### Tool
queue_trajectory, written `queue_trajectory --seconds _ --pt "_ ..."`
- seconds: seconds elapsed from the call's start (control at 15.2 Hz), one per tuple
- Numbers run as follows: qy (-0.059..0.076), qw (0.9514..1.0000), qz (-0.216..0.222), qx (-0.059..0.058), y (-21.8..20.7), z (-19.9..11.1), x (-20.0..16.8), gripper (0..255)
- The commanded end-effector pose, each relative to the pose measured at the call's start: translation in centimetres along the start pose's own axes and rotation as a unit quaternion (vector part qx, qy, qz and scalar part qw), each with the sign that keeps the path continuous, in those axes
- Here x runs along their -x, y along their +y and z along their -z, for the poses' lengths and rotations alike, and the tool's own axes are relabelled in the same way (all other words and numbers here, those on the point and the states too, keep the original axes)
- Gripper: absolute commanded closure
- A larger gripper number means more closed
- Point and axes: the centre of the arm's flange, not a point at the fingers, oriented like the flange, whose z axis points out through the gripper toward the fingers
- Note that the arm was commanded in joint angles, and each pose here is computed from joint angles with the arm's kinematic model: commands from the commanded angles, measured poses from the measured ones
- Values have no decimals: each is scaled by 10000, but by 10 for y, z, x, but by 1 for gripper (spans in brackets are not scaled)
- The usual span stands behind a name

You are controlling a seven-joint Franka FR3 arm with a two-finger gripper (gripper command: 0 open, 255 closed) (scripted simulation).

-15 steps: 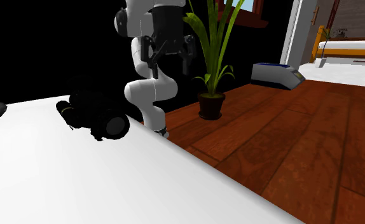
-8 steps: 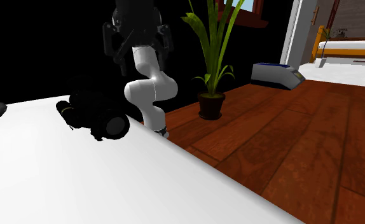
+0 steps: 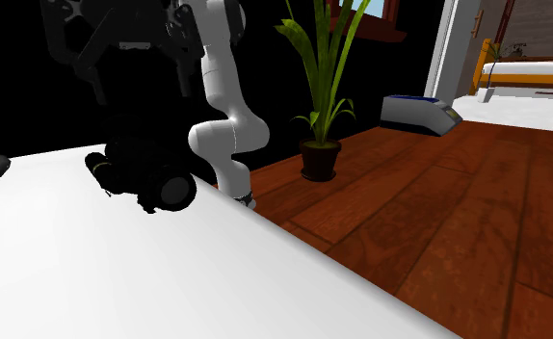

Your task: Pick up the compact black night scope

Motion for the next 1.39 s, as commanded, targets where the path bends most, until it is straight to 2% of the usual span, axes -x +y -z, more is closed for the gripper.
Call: queue_trajectory --seconds 0.0,0.07,0.66,0.73,1.32 --pt "87 9999 65 6 23 5 -5 0" --pt "119 9999 86 5 33 8 -8 0" --pt "119 9999 86 5 34 -32 -2 0" --pt "119 9999 86 5 35 -32 -2 255" --pt "119 9999 86 5 34 -32 -3 255"
